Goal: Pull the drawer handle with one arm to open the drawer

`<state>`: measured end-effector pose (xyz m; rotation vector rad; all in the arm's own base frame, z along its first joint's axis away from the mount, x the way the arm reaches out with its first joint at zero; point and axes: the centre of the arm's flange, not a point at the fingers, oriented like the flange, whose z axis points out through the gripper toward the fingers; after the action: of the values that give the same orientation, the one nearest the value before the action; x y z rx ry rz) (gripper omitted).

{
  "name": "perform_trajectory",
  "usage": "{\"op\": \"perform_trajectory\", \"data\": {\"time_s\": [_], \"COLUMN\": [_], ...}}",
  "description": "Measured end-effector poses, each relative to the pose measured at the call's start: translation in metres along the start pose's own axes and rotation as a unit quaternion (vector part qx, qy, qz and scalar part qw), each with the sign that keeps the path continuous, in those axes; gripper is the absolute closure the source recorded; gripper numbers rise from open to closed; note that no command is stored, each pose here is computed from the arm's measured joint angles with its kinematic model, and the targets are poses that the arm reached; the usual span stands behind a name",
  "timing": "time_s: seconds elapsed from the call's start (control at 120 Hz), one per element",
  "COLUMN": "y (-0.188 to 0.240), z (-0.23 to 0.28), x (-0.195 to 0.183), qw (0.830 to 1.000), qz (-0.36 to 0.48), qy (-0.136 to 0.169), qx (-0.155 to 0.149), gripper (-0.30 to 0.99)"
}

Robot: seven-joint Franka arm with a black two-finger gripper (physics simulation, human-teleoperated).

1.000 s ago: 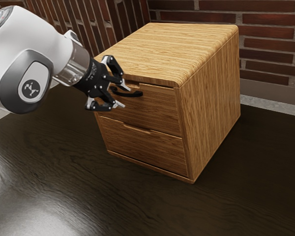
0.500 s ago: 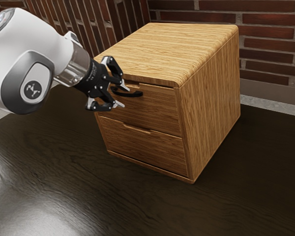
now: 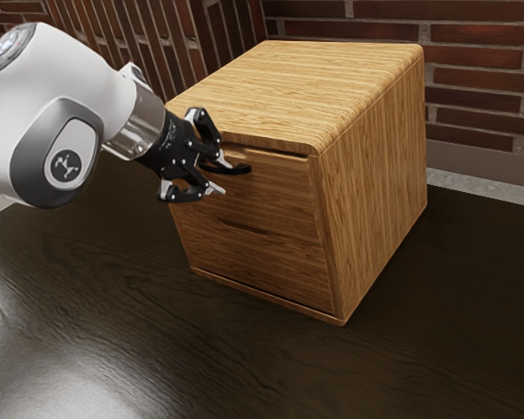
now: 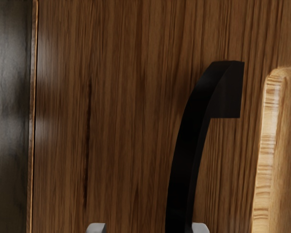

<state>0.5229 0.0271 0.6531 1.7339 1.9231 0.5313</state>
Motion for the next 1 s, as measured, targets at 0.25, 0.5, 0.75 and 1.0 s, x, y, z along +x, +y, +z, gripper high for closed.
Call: {"op": "perform_trajectory", "data": {"time_s": [0.25, 0.5, 0.75, 1.0], "y": [0.0, -0.004, -0.014, -0.027], "z": [-0.001, -0.005, -0.013, -0.027], "x": [0.001, 0.002, 0.005, 0.009], "qw": [1.0, 1.0, 1.0, 1.0], "qz": [0.001, 0.002, 0.001, 0.0], "qy": [0.001, 0.0, -0.002, -0.005], "qx": [0.002, 0.003, 0.004, 0.0], "gripper": [0.66, 0.73, 0.76, 0.76]}}
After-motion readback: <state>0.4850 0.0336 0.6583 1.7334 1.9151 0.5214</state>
